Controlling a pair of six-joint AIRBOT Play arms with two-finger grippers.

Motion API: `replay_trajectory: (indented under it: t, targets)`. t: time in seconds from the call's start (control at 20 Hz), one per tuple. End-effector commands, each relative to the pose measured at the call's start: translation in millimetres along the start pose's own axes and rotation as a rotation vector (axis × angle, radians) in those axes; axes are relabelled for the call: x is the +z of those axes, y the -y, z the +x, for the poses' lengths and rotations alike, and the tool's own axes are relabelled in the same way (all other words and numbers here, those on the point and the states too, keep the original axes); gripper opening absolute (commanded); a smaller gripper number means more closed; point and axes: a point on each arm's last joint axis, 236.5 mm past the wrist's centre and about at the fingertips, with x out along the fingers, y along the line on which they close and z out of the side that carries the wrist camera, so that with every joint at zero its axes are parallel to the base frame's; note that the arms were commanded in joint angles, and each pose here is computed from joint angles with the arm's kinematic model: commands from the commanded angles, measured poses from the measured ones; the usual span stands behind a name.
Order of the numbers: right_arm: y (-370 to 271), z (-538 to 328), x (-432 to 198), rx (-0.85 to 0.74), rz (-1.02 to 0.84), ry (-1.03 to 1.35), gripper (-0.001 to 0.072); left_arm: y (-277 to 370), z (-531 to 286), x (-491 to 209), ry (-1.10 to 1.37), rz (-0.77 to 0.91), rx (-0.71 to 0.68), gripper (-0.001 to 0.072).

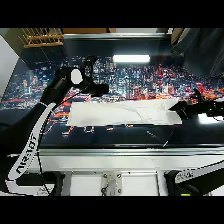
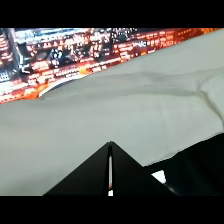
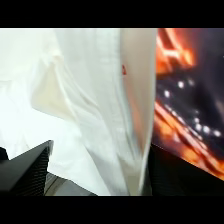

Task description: Fold the clothes and pants, and hang the long-sleeved shirts on hangers.

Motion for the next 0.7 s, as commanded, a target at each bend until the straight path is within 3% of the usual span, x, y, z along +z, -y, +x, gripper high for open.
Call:
replay_trajectory:
  t: [0.0, 0.05, 0.15, 0.2, 0.25, 0.3, 0.35, 0.65]
  targets:
    - [-20, 21, 5, 0.037, -0.021, -0.007, 0.0651, 3, 0, 0, 0.002, -0.004, -0.003, 0.0009]
    - [-21, 24, 6, 0.032, -0.028, -0.005, 0.0636, 3, 0, 0, 0.002, -0.004, -0.003, 0.0009]
    - [-24, 26, 5, 0.033, -0.033, -0.011, 0.0386, 3, 0, 0, 0.002, -0.004, -0.003, 0.0009]
    - [-24, 26, 5, 0.034, -0.032, -0.012, 0.0365, 3, 0, 0, 0.003, -0.004, -0.004, 0.0009]
    - [-24, 26, 4, 0.035, -0.034, -0.014, 0.0292, 3, 2, 0, 0.0, -0.004, -0.004, 0.0009]
    - [-25, 25, 4, 0.034, -0.036, -0.012, 0.0102, 3, 6, -2, -0.009, -0.007, -0.004, 0.0009]
    - [-27, 22, 5, 0.032, -0.042, -0.005, 0.0015, 4, 12, -5, -0.023, -0.01, -0.009, 0.0009]
    - [-58, -34, 8, -0.109, -0.125, 0.036, 0.0015, 38, 77, -13, -0.06, -0.086, -0.135, 0.0008]
